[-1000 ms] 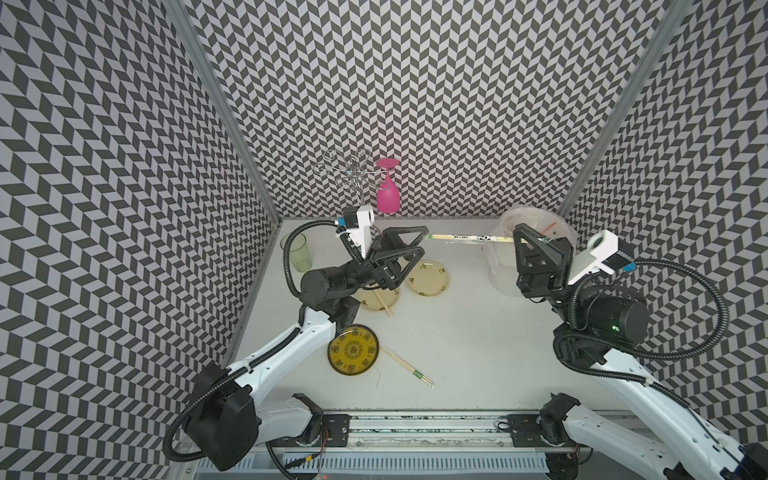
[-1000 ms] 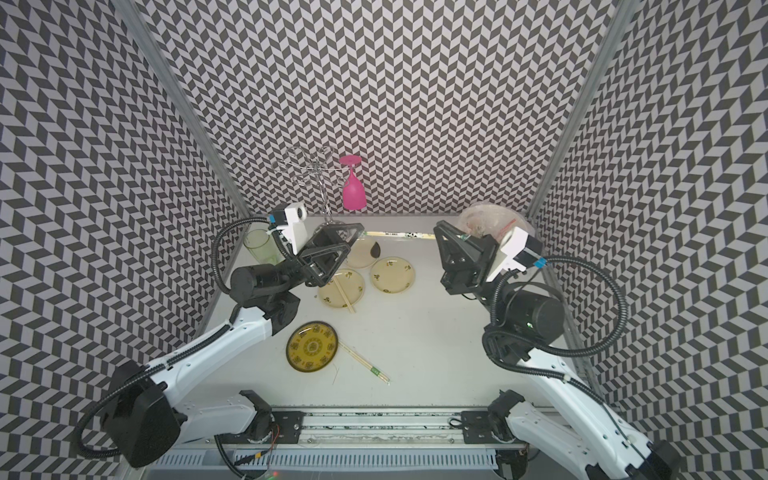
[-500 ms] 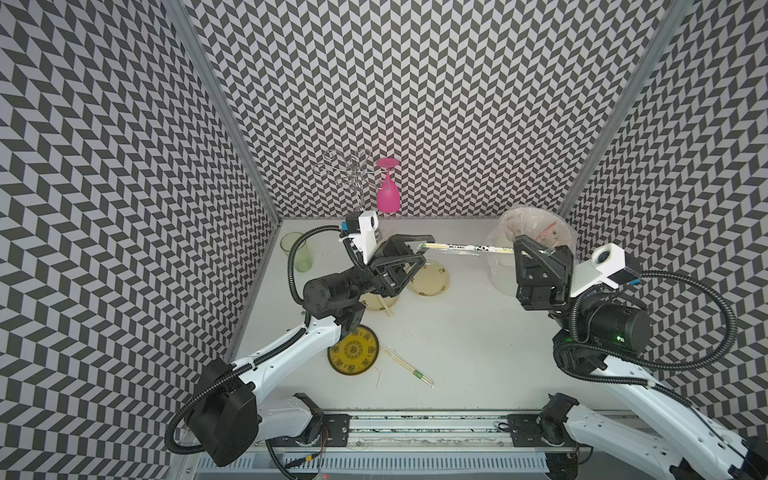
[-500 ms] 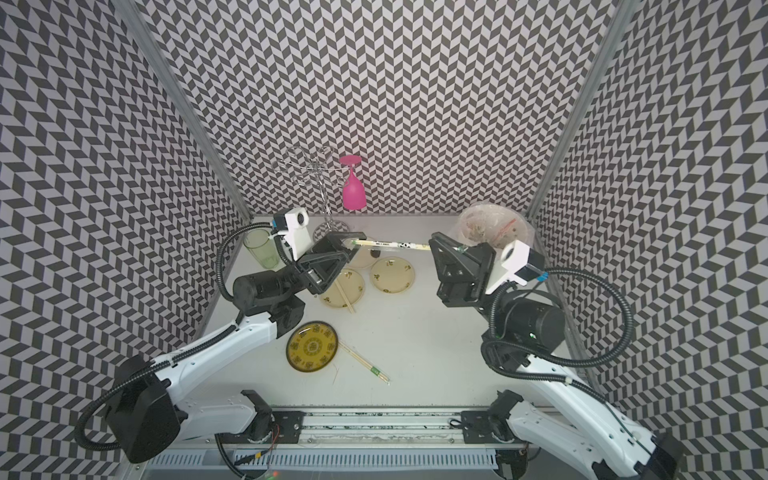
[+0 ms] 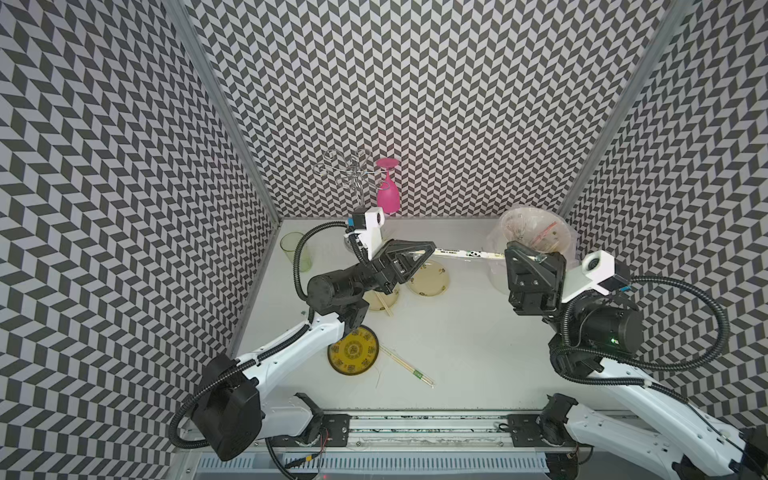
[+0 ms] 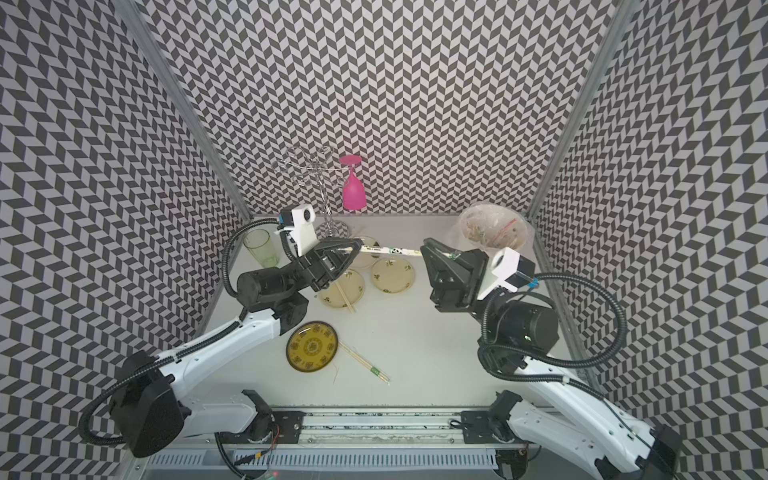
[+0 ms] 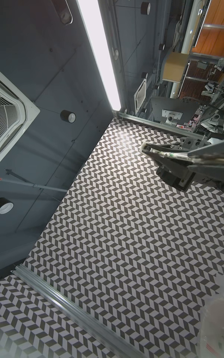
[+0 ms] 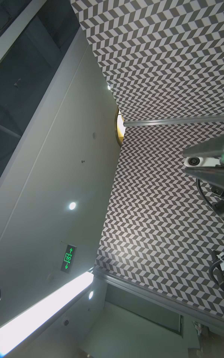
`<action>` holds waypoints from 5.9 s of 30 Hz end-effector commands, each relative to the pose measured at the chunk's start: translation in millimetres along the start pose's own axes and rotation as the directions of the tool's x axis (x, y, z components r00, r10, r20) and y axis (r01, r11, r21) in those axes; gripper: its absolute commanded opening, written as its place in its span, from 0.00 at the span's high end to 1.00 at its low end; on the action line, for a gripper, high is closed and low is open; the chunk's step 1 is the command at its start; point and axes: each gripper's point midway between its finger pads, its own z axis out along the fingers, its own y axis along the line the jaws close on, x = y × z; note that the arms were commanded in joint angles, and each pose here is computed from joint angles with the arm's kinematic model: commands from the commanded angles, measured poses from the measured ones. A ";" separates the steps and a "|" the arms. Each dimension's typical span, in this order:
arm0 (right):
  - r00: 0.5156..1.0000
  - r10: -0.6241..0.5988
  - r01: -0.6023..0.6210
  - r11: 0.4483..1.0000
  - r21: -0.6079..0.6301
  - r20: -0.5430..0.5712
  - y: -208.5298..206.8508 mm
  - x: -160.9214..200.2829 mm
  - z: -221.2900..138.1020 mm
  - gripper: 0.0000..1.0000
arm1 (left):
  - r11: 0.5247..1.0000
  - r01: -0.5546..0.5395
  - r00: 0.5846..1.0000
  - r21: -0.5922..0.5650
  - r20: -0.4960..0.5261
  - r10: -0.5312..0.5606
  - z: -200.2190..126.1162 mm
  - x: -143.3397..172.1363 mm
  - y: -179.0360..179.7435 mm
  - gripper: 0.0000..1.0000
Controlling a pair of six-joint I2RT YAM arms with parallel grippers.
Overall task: Remove the packaging of disposable chopsticks
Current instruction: Pick up the disposable chopsticks from the center of the board, then remove the packet bag from the disposable chopsticks.
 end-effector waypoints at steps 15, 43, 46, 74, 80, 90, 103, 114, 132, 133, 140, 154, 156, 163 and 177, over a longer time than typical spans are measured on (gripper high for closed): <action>0.630 -0.114 0.183 0.983 0.004 -0.768 -21.7 121.3 -64.6 0.13 | 0.474 -0.847 0.469 -0.242 -0.761 0.449 -76.4 -43.7 107.9 1.00; 0.454 -0.119 0.137 0.989 -0.063 -0.883 -32.5 239.3 -81.1 0.14 | 0.582 -0.804 0.271 0.125 -0.793 0.545 -111.8 49.6 59.1 1.00; 0.423 -0.126 0.136 0.988 -0.074 -0.897 -32.4 252.6 -83.7 0.16 | 0.592 -0.794 0.277 0.136 -0.787 0.552 -111.1 51.7 53.8 1.00; 0.384 -0.171 -0.056 0.976 -0.208 -0.907 12.9 282.3 -99.7 0.94 | 0.642 -0.734 0.309 0.222 -0.733 0.606 -101.7 57.6 20.6 1.00; 0.417 -0.121 -0.004 0.991 -0.135 -0.901 2.6 271.5 -93.0 1.00 | 0.563 -0.807 0.287 0.179 -0.714 0.638 -97.2 38.0 19.5 0.78; 0.611 0.090 -0.063 0.996 0.065 -0.786 -2.1 235.1 -64.4 1.00 | 0.495 -0.868 0.434 -0.046 -0.555 0.709 -93.9 -3.4 9.2 0.17; 0.580 0.097 -0.102 0.994 0.046 -0.809 2.8 255.0 -64.9 1.00 | 0.731 -0.677 0.681 -0.086 -0.450 0.577 -75.1 -8.4 22.8 0.29; 0.541 0.077 -0.055 0.997 0.056 -0.838 -3.0 267.7 -68.9 1.00 | 0.770 -0.626 0.725 -0.126 -0.458 0.514 -75.4 -9.4 36.7 0.35; 0.521 0.051 -0.032 0.999 0.041 -0.852 5.2 271.3 -69.7 1.00 | 0.779 -0.612 0.731 -0.140 -0.476 0.489 -75.8 -8.7 46.1 1.00; 0.524 0.059 -0.030 0.998 0.051 -0.850 4.0 270.3 -68.6 1.00 | 0.777 -0.613 0.731 -0.143 -0.475 0.489 -76.1 -8.9 46.6 1.00; 0.534 0.239 -0.196 0.968 0.157 -0.811 14.8 248.4 -30.7 1.00 | 0.628 -0.696 0.706 -0.349 -0.495 0.507 -87.8 -17.8 82.2 1.00; 0.543 0.579 -0.463 0.811 0.358 -0.608 -18.4 205.8 54.7 1.00 | 0.555 -0.777 0.589 -0.296 -0.653 0.476 -80.2 45.0 105.6 1.00; 0.562 0.588 -0.468 0.806 0.362 -0.582 -28.1 202.9 57.0 1.00 | 0.560 -0.771 0.595 -0.303 -0.656 0.465 -79.9 47.7 106.4 1.00; 0.627 0.558 -0.387 0.829 0.404 -0.543 -52.6 193.5 54.5 1.00 | 0.601 -0.721 0.643 -0.346 -0.658 0.392 -78.3 50.9 115.3 1.00; 0.757 0.468 -0.228 0.843 0.487 -0.456 -116.7 161.8 41.4 1.00 | 0.771 -0.529 0.757 -0.354 -0.607 0.241 -64.0 81.2 120.8 1.00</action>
